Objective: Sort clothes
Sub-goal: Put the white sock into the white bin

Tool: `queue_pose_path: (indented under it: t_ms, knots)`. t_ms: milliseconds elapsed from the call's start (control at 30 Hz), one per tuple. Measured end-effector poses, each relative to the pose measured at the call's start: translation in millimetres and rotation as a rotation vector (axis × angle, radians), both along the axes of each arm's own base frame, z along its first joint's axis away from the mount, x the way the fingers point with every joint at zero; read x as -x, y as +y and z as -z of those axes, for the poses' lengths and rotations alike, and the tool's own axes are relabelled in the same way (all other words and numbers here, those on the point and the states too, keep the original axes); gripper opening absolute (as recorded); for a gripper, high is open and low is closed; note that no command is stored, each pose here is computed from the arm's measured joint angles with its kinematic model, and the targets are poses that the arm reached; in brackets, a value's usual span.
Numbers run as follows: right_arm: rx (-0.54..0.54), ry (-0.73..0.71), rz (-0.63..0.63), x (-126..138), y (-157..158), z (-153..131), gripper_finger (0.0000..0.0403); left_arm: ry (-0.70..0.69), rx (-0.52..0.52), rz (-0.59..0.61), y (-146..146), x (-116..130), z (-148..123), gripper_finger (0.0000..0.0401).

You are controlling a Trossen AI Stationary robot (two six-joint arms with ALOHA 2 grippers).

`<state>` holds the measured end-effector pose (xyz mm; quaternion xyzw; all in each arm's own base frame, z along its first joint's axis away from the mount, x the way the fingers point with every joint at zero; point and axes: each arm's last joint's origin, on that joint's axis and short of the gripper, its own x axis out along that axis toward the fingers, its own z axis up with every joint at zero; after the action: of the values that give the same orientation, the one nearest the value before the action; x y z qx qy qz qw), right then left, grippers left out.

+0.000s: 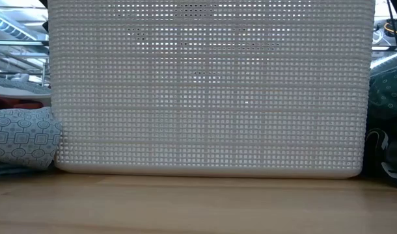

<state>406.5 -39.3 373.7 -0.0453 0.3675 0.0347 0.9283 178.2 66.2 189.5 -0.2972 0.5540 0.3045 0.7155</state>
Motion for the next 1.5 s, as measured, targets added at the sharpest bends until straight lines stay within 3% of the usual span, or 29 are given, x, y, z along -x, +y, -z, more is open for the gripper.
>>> queue_pose_path:
  t_ms: [267, 433, 667, 967, 1133, 1300, 1500]
  knots:
    - [0.014, -0.002, -0.011, 0, 0, 0, 0.0125, 0.005, -0.028, 0.122, -1, 1, -1, 0.0014]
    - [0.042, -0.025, -0.034, -2, -1, -2, 0.0125, -0.025, -0.039, 0.144, -3, 5, -8, 0.0016]
    - [0.065, -0.122, -0.042, -8, -1, -9, 0.0125, -0.222, -0.066, 0.266, -9, 14, -44, 0.0006]
    - [0.047, -0.351, -0.151, -18, 1, -27, 0.0125, -0.549, -0.258, 0.306, -20, 44, -118, 0.0004]
    - [0.063, -0.484, -0.171, -25, 2, -36, 0.0125, -0.813, -0.415, 0.294, -27, 65, -165, 0.0011]
    - [0.036, -0.543, -0.142, -45, -1, -24, 0.0125, -1.066, -0.548, 0.276, -35, 87, -206, 0.0012]
    - [0.043, -0.601, -0.103, -58, -13, -14, 0.0126, -1.147, -0.588, 0.272, -40, 101, -225, 0.0013]
